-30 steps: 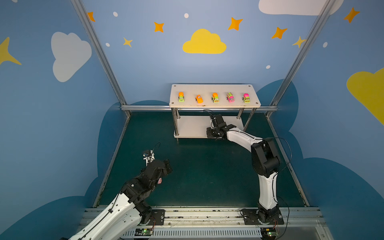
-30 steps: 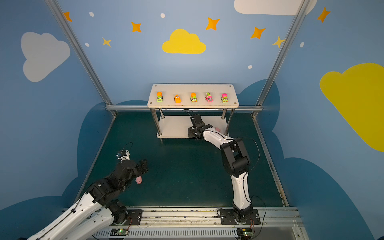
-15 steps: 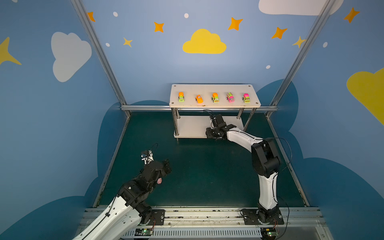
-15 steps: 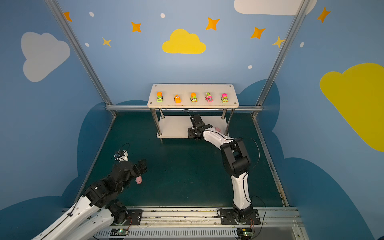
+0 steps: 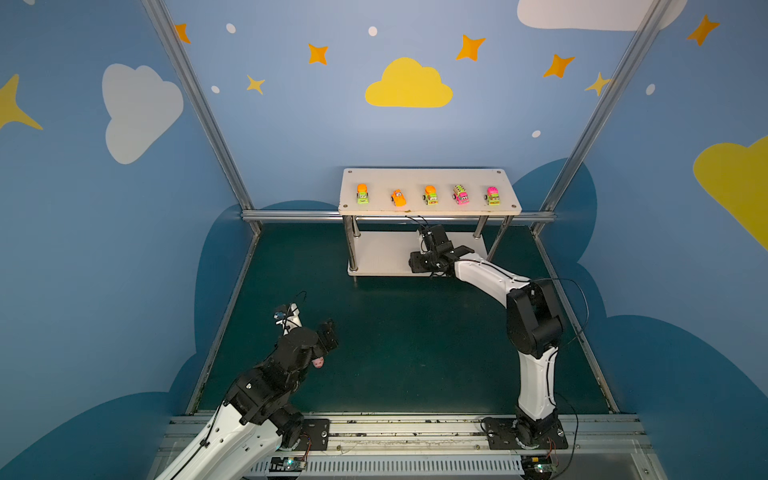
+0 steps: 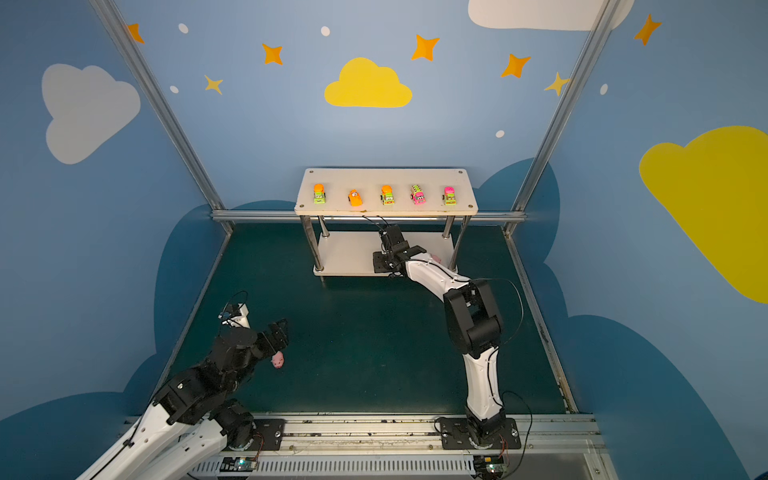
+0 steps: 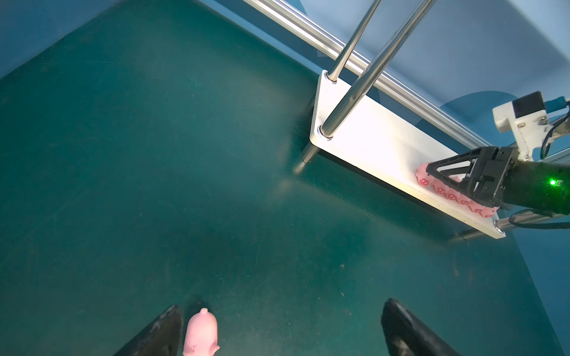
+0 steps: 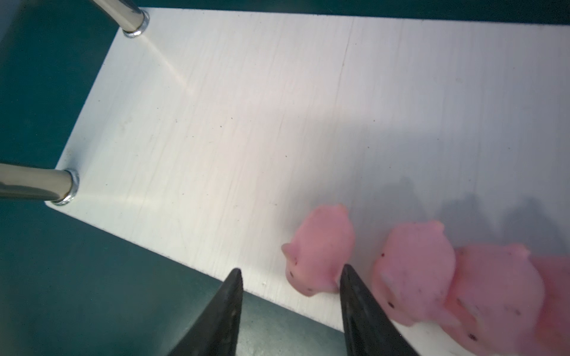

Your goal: Place and organize the plastic toys onto the shelf

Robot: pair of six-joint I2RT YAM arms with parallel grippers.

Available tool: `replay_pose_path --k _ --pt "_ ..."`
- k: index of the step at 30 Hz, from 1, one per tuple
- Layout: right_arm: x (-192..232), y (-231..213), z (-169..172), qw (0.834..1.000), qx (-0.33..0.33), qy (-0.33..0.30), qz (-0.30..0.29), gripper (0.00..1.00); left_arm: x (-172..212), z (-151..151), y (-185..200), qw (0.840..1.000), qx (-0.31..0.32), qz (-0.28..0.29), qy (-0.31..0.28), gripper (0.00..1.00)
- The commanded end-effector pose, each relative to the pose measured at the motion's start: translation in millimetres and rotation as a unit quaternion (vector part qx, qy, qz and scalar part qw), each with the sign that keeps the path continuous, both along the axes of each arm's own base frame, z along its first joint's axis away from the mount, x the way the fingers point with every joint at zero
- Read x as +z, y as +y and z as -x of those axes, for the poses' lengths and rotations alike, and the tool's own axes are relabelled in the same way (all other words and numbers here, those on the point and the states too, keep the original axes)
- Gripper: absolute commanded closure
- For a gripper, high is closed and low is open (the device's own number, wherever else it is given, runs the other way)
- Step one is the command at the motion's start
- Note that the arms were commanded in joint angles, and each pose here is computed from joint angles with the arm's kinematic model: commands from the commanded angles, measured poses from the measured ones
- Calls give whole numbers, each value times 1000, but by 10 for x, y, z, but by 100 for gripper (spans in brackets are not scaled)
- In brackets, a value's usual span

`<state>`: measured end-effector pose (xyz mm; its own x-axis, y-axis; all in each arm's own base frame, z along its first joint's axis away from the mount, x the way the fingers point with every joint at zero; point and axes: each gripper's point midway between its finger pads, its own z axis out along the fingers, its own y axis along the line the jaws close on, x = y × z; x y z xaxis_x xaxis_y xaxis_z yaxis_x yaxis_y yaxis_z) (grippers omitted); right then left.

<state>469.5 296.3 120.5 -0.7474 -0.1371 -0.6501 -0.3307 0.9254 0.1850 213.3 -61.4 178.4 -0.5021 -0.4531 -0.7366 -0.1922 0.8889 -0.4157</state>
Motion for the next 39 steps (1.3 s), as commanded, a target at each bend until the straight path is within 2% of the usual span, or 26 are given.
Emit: replay_pose_path --k 1,11,26,32,39 --pt "307 58 28 1000 4 -22 -6 53 27 23 58 1000 7 -8 -3 0" --pt "336 39 31 999 -4 -31 11 55 37 22 55 1000 5 -8 -6 0" --pt "393 260 50 999 11 -41 7 56 49 32 68 1000 6 -6 -11 0" --pt "310 453 98 999 34 -25 5 61 40 32 79 1000 9 -7 -11 0" --pt "122 581 61 999 33 -12 17 62 30 39 74 1000 8 -4 -9 0"
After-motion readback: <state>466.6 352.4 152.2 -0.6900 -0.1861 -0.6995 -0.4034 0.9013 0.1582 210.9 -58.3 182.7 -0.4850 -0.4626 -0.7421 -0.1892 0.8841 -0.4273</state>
